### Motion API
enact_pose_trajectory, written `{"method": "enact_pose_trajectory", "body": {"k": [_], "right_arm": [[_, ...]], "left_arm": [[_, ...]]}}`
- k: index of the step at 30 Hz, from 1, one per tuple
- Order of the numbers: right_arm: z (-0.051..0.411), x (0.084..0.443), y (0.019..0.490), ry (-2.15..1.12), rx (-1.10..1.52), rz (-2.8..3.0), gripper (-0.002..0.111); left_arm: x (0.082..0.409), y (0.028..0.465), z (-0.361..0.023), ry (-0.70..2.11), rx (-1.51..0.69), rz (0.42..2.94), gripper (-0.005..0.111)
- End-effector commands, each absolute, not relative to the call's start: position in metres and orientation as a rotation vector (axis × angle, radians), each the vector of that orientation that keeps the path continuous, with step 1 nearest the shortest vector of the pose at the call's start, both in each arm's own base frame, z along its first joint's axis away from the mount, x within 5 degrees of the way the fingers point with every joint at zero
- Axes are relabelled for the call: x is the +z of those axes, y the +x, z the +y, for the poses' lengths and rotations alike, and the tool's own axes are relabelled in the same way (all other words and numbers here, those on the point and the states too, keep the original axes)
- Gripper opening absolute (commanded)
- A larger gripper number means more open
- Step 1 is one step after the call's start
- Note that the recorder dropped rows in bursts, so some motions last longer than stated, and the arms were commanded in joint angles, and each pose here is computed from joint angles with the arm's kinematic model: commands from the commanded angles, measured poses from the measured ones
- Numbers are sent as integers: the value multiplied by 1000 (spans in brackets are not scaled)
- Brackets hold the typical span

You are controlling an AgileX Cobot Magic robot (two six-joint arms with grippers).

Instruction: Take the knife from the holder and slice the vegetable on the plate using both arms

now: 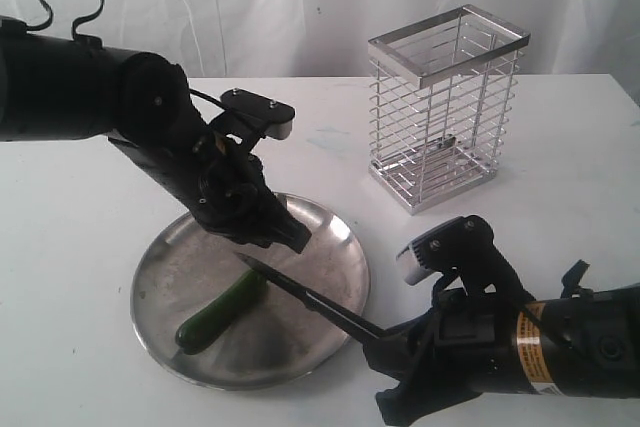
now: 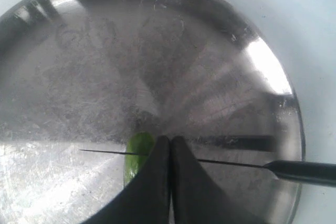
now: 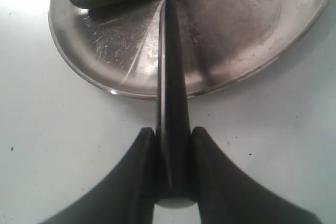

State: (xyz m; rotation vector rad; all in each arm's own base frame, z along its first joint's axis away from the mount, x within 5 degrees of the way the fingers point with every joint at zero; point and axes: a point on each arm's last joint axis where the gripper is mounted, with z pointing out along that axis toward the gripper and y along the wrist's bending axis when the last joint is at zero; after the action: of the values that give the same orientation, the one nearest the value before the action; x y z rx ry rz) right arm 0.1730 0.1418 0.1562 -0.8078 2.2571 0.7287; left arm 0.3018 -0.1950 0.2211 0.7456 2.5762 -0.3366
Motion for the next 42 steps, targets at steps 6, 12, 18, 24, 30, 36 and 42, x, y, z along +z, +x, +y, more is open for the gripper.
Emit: {"method": "enact_pose_trajectory", "body": {"k": [6, 12, 18, 24, 30, 36, 42], "right_arm": [[141, 155, 172, -798, 729, 2267, 0], [141, 155, 172, -799, 731, 2266, 0], [141, 155, 172, -799, 731, 2266, 0], [141, 155, 172, -798, 726, 2268, 0], [141, 155, 172, -798, 726, 2268, 0], [141, 155, 172, -798, 726, 2268, 0], [141, 155, 172, -797, 723, 2269, 0]], "left_arm": [[219, 301, -196, 760, -348, 2582, 0], [219, 302, -196, 762, -347, 2579, 0], [205, 302, -203, 799, -340, 2609, 0], [182, 303, -206, 829, -322, 2677, 0], [167, 304, -207, 852, -309, 2721, 0], [186, 303, -204, 857, -308, 2657, 0], [218, 298, -197, 886, -276, 2564, 0]]}}
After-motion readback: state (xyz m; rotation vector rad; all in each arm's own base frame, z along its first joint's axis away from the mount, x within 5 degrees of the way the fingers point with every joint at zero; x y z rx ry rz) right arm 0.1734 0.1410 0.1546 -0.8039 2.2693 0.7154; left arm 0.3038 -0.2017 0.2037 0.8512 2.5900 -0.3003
